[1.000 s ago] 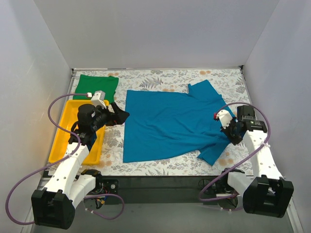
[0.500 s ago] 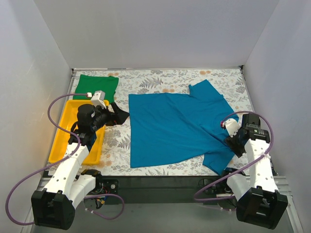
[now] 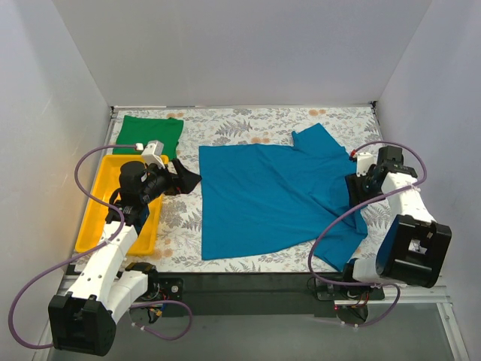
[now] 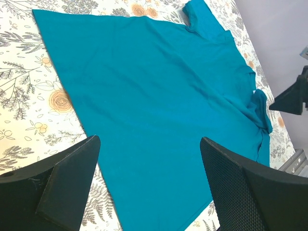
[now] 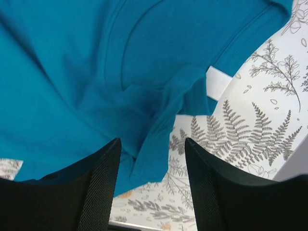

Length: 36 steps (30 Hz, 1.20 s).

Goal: Fold and stack the t-shirts
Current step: Flatten the tshirt out

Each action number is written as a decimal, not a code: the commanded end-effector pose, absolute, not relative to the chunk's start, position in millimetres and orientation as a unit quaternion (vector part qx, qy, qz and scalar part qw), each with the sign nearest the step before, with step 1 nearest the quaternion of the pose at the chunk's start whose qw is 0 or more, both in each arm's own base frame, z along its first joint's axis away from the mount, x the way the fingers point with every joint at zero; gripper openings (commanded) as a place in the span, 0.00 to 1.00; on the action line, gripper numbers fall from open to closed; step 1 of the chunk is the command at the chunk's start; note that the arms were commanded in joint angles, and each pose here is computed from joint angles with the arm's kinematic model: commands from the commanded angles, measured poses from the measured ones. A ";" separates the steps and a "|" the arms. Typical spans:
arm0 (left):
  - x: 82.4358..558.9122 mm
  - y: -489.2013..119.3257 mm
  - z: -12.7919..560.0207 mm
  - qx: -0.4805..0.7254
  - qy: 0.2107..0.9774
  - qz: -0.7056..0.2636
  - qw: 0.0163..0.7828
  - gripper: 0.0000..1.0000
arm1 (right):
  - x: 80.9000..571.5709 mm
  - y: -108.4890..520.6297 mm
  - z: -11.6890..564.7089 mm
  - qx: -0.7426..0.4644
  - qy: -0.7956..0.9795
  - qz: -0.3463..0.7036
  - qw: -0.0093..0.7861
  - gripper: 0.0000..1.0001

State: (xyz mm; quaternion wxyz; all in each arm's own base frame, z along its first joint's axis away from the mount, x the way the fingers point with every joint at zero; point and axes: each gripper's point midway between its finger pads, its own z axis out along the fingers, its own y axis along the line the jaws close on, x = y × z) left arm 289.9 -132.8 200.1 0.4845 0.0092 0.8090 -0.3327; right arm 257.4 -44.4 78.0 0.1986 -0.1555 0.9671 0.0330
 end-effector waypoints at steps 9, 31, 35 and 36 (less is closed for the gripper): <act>288.9 -138.1 202.3 0.025 0.806 -0.342 0.482 0.84 | 270.6 -87.1 55.3 -0.082 0.974 -0.038 0.210 0.21; 342.0 -157.4 157.0 -0.048 0.856 -0.362 0.365 0.77 | 288.7 -10.3 101.8 -0.272 0.861 0.206 0.377 0.80; 393.5 -154.6 127.0 -0.081 0.892 -0.287 0.339 0.72 | 314.1 49.0 109.4 -0.331 0.821 0.267 0.380 0.80; 404.8 -151.6 97.5 -0.094 0.908 -0.262 0.313 0.71 | 323.0 54.1 111.1 -0.330 0.819 0.272 0.382 0.80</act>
